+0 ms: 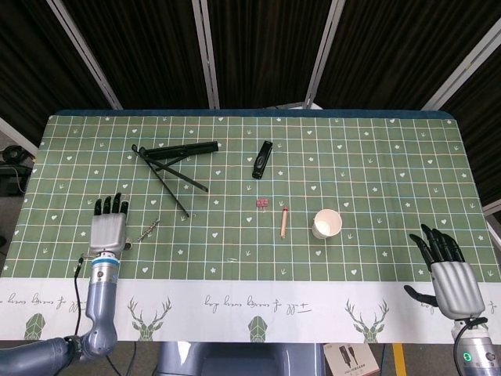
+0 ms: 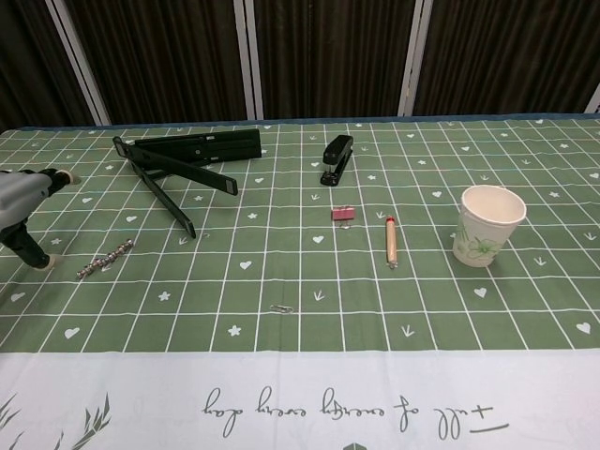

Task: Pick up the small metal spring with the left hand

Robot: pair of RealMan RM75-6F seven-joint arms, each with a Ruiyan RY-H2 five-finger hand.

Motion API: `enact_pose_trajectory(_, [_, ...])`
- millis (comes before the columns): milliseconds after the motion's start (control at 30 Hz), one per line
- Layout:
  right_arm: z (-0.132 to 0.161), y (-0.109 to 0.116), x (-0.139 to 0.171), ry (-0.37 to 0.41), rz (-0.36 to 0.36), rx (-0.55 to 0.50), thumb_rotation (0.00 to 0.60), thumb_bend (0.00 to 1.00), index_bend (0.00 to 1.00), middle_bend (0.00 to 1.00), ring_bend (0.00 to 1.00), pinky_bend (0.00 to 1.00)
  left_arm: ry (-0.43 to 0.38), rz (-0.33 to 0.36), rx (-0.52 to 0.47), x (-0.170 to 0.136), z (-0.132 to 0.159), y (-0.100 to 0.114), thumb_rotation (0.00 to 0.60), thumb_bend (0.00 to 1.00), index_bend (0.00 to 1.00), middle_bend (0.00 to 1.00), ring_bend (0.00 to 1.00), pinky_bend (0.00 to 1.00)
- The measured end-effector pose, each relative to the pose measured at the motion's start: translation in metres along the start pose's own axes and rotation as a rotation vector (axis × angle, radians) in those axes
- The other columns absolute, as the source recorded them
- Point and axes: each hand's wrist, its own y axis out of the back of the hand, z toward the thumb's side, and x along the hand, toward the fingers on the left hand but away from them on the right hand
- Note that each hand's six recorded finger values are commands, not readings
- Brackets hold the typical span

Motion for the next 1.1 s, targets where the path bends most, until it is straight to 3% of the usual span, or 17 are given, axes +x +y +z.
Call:
enact_pose_trajectory(633, [-0.001, -0.001, 0.001, -0.008, 0.005, -0.004, 0.6, 0.06, 0.13, 0.0, 0.0, 0.09, -0.031, -0.032, 0.005, 0.009, 0.03, -0.016, 0.6, 0.23, 0.0, 0.0, 0.0, 0.0])
enact_pose_trajectory(1100, [0.002, -0.001, 0.003, 0.001, 0.007, 0.004, 0.6, 0.06, 0.13, 0.0, 0.0, 0.09, -0.03, -0.029, 0.033, 0.018, 0.029, -0.024, 0.6, 0.27, 0.0, 0.0, 0.0, 0.0])
